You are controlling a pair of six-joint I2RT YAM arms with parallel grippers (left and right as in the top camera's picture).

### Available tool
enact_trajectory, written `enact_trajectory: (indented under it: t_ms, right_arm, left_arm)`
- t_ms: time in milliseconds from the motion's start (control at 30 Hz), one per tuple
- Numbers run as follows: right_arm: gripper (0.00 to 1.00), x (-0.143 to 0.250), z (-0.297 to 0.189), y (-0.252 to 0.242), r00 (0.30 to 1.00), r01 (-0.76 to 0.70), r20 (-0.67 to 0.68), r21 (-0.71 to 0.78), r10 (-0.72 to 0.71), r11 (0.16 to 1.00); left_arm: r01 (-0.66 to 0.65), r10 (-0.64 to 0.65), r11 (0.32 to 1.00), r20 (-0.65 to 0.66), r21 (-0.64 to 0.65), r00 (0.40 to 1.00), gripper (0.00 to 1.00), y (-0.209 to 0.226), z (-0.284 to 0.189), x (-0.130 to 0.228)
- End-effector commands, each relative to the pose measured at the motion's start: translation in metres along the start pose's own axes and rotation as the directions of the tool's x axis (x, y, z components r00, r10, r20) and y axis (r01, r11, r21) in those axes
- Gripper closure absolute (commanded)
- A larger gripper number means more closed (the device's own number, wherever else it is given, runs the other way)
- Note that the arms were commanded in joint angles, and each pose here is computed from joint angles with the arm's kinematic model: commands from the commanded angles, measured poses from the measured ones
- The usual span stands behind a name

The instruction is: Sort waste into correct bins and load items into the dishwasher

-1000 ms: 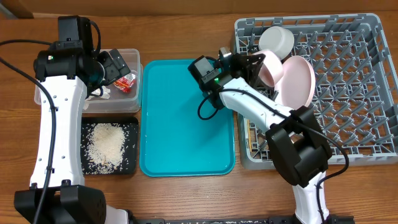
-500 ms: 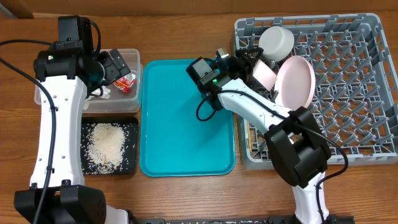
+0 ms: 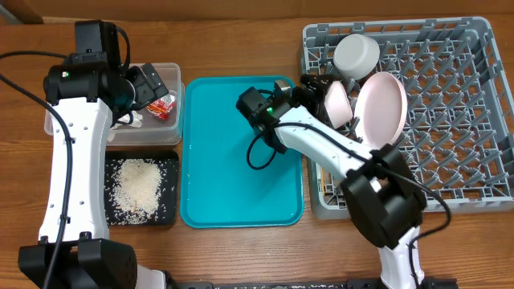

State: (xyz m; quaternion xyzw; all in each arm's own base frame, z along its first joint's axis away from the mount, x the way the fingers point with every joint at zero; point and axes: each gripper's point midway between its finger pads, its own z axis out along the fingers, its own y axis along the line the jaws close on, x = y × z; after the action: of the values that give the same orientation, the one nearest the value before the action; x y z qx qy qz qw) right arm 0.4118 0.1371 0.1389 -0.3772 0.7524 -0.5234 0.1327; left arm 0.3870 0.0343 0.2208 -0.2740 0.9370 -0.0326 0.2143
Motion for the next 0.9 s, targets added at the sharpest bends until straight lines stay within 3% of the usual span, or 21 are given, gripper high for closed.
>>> enact_trajectory:
  t_ms: [0,233,400,533,700,767,867]
  right_arm:
    - [0.0,-0.004,-0.014,0.03,0.982,-0.167,0.041,-0.279,0.186,0.946]
    - [0.0,-0.008,-0.052,0.015,0.929,-0.248,0.127,-0.487,0.349,0.837]
    - [0.0,-0.017,-0.079,-0.011,0.805,-0.384,0.127,-0.634,0.579,0.672]
    - [0.0,-0.015,-0.087,-0.027,0.678,-0.477,-0.003,-0.763,0.735,0.436]
    - [0.0,-0.028,-0.107,-0.043,0.527,-0.432,-0.261,-0.902,0.809,-0.01]
    - [0.0,-0.027,-0.106,-0.047,0.507,-0.41,-0.332,-0.905,0.795,-0.117]
    - [0.0,-0.021,-0.098,-0.049,0.504,-0.408,-0.375,-0.897,0.778,-0.168]
  left_arm:
    - [-0.027,0.027,1.0,0.015,-0.001,1.0,0.0,-0.002,-0.004,-0.002]
    - [-0.027,0.027,1.0,0.015,-0.001,1.0,0.0,-0.002,-0.004,-0.002]
    - [-0.027,0.027,1.0,0.015,-0.001,1.0,0.0,-0.002,-0.004,-0.002]
    - [-0.027,0.027,1.0,0.015,-0.001,1.0,0.0,-0.002,-0.004,-0.002]
    - [-0.027,0.027,1.0,0.015,-0.001,1.0,0.0,-0.002,-0.004,-0.002]
    - [-0.027,0.027,1.0,0.015,-0.001,1.0,0.0,-0.002,-0.004,-0.002]
    - [-0.027,0.027,1.0,0.015,-0.001,1.0,0.0,-0.002,-0.004,-0.002]
